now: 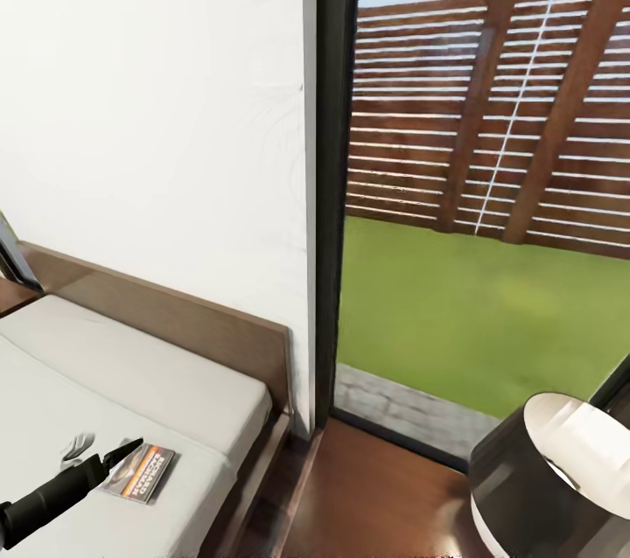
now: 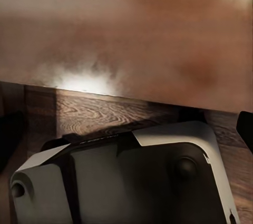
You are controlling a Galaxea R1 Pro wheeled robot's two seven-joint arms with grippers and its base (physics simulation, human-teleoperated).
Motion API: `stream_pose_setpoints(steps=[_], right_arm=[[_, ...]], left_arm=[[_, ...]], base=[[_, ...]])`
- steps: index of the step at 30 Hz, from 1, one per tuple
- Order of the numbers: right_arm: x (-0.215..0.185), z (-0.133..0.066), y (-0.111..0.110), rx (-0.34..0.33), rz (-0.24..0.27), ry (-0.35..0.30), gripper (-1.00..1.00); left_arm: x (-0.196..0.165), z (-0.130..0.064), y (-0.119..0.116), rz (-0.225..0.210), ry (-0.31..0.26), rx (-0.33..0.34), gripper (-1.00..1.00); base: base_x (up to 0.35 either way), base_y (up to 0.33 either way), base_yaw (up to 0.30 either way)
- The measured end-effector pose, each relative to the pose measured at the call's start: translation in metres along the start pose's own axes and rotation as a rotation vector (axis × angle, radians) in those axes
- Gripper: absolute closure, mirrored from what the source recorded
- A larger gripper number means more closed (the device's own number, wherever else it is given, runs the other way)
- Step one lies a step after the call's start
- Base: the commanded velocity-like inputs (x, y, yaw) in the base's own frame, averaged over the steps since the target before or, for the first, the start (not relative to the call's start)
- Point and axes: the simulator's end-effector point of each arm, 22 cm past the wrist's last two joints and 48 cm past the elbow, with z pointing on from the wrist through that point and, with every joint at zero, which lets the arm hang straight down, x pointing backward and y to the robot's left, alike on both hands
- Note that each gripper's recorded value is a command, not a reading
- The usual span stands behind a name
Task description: In the bedroom, move the book from the bed onto either nightstand, and place the two sandals side by side next to the bed.
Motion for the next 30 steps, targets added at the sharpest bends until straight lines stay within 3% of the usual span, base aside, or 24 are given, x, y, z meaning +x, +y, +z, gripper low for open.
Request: stream_pose_setpoints(steps=[30], right_arm=[[0.017, 0.005, -0.009, 0.018, 0.009, 0.042, -1.00]], left_arm=[[0.016, 0.004, 0.015, -0.021, 0.034, -0.026, -1.00]], base=[[0.000, 0.000, 0.000]])
